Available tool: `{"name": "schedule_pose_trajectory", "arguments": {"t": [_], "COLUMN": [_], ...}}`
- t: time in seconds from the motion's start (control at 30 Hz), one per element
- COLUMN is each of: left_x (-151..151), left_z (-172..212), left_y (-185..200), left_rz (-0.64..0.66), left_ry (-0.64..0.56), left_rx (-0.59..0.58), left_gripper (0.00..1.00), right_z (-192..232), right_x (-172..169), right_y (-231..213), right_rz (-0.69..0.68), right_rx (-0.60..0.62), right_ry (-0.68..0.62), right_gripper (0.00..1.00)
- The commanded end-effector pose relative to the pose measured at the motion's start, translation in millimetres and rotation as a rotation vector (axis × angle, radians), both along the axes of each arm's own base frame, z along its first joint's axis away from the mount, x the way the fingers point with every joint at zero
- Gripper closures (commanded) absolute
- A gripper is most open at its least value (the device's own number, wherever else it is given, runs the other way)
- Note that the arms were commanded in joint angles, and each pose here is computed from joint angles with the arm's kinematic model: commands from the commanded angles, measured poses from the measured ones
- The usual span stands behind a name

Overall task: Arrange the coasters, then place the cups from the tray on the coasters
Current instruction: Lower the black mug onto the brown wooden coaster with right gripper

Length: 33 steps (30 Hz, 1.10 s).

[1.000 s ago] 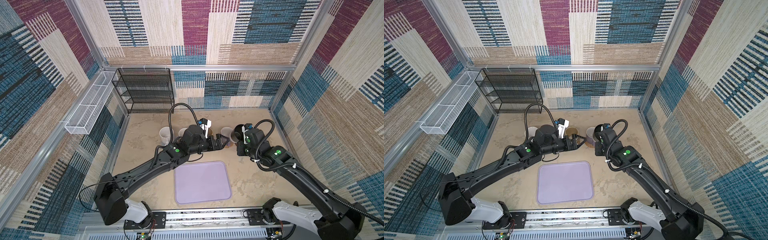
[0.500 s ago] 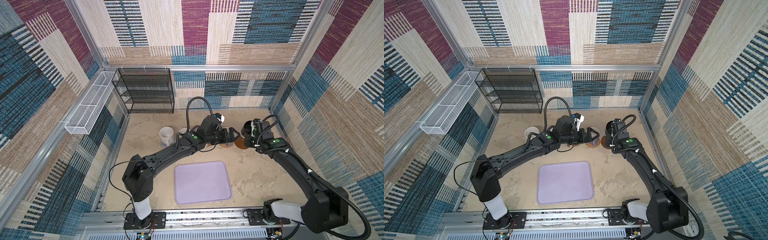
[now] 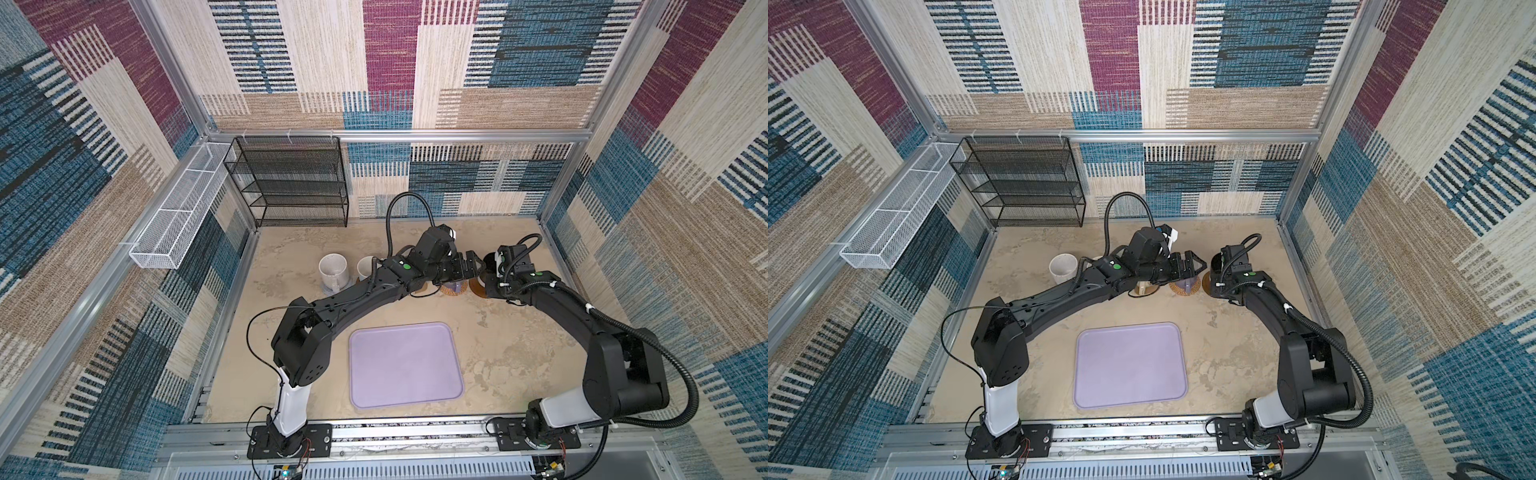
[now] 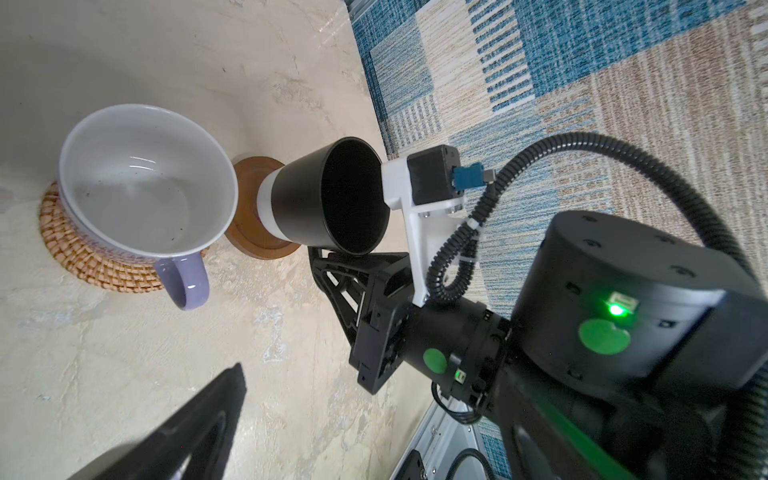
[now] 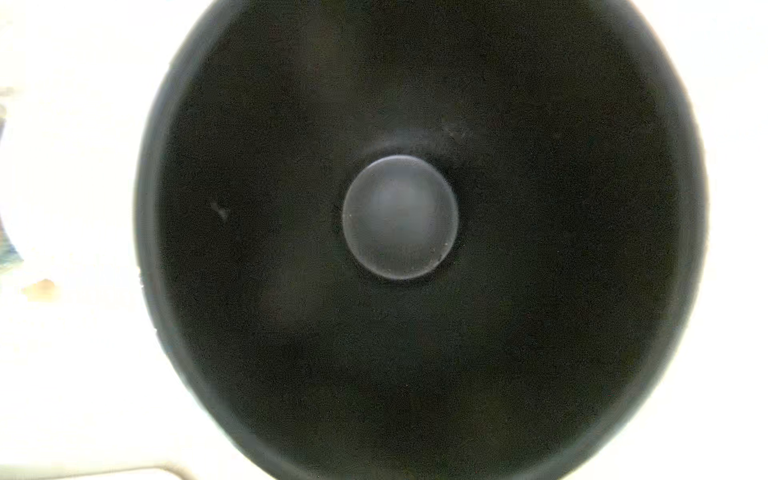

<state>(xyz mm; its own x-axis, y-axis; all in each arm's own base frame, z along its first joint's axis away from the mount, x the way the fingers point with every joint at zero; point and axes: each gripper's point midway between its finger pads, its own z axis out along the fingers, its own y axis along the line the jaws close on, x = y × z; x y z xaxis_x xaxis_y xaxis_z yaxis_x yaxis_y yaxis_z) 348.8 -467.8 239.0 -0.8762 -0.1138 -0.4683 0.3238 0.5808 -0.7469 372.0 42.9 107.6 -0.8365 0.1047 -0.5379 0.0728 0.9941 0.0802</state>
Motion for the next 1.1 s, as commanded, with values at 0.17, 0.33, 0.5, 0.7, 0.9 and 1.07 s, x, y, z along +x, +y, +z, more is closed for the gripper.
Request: {"name": "schedule_pose_trajectory", "arguments": {"t": [0.17, 0.33, 0.5, 0.7, 0.9, 1.07], "left_x": [4, 2, 0, 0, -1, -2], "left_z": [-2, -3, -4, -4, -3, 0], "left_y": [-3, -1, -3, -4, -4, -3], "left_rz": [-0.009, -0.013, -0.025, -0.025, -0.027, -0.025], "left_ry": [0.000, 0.000, 0.011, 0.016, 0.019, 0.015], "left_rx": [0.021, 0.029, 0.022, 0.016, 0.009, 0.002], "left_gripper": [0.03, 0.03, 0.03, 0.02, 0.01, 0.01], "right_z": [2, -6, -14, -23, -28, -25], "right_x": [21, 21, 19, 17, 14, 12], "right_y": [1, -3, -4, -5, -6, -6], "right_rz": [0.013, 0.002, 0.001, 0.005, -0.009, -0.012], "right_rx": [-0.015, -0.036, -0.048, -0.054, -0.059, -0.052], "right_ry": [-0.052, -0.029, -0.006, 0.027, 0.056, 0.052], "right_gripper": [1.00, 1.00, 1.00, 1.00, 0.89, 0.83]}}
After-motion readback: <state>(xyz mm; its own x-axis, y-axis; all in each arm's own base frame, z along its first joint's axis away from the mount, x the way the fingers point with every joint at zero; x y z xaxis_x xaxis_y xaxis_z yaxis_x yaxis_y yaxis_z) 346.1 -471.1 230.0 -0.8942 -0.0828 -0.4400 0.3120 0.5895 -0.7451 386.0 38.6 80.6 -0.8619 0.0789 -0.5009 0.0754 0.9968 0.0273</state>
